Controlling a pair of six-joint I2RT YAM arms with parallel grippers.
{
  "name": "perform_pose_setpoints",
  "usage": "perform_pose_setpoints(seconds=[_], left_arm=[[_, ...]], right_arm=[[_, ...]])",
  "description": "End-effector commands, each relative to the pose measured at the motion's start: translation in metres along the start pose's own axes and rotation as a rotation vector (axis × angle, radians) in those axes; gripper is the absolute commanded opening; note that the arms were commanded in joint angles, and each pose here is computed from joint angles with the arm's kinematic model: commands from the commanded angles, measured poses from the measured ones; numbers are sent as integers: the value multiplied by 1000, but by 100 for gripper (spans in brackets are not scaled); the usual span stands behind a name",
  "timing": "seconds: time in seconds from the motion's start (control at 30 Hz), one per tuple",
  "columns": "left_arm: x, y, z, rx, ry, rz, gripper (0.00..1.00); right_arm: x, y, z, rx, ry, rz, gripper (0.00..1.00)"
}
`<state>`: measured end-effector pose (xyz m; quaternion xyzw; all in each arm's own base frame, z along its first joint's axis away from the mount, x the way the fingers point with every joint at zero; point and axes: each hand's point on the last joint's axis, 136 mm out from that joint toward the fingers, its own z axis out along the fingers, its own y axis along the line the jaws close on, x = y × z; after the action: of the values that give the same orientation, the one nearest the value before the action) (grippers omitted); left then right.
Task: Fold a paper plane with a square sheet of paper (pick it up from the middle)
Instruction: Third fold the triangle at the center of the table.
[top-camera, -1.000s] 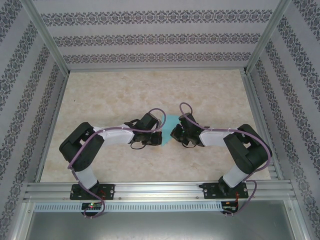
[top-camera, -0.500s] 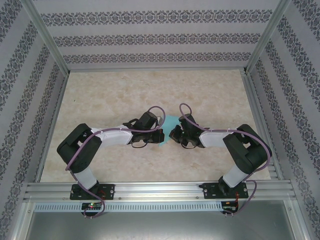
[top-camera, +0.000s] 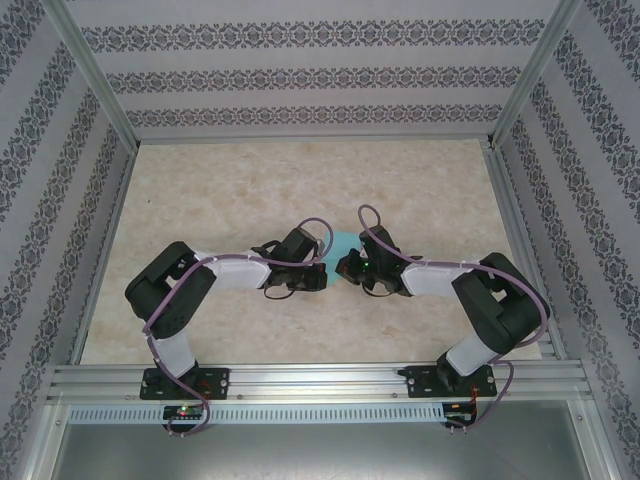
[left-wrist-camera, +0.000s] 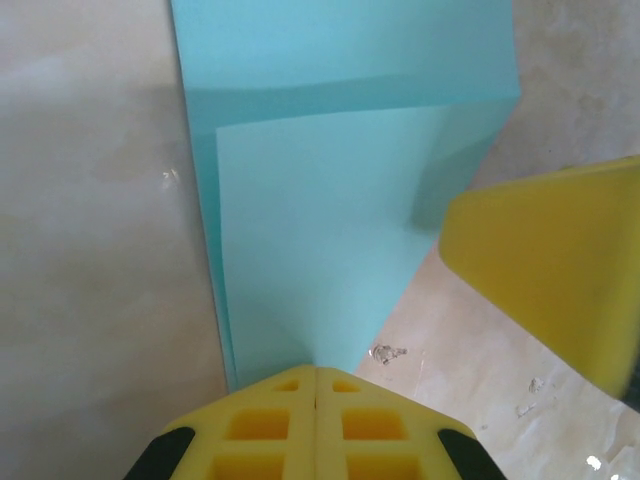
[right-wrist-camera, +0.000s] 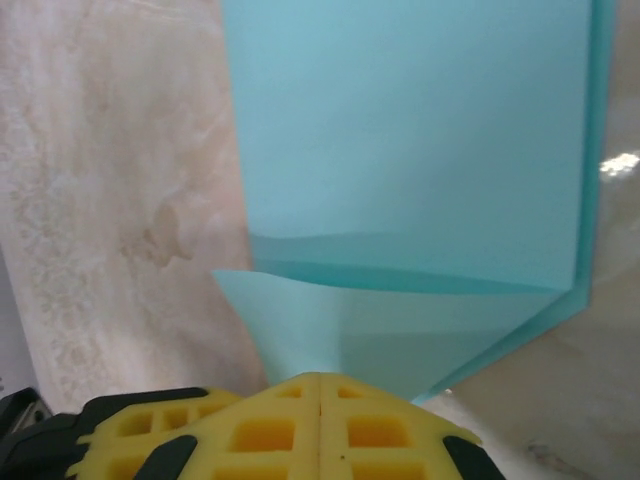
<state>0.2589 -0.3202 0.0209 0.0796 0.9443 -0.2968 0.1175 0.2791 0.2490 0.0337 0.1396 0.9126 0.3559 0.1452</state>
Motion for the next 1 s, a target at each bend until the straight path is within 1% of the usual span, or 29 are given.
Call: perform_pose_setpoints(seconds=[0.0, 0.27, 0.47, 0.57, 0.7, 0.8, 0.97], left_arm=[[4, 6, 2, -31, 3, 2, 0], [5, 9, 3, -39, 5, 0, 0], [11, 14, 4, -52, 18, -11, 0], [14, 19, 4, -74, 27, -22, 0], [24, 35, 2, -147, 58, -48, 0], [33, 50, 3, -201, 90, -72, 0], [46, 63, 7, -224, 129, -107, 0]], right_arm=[[3, 11, -1, -31, 4, -71, 0], [12, 10, 18, -22, 56, -73, 0], [15, 11, 24, -22, 73, -76, 0], [12, -3, 24, 45, 58, -56, 0], [3, -36, 17, 157, 18, 4, 0], [-7, -57, 11, 204, -12, 52, 0], [-17, -77, -2, 265, -48, 85, 0]])
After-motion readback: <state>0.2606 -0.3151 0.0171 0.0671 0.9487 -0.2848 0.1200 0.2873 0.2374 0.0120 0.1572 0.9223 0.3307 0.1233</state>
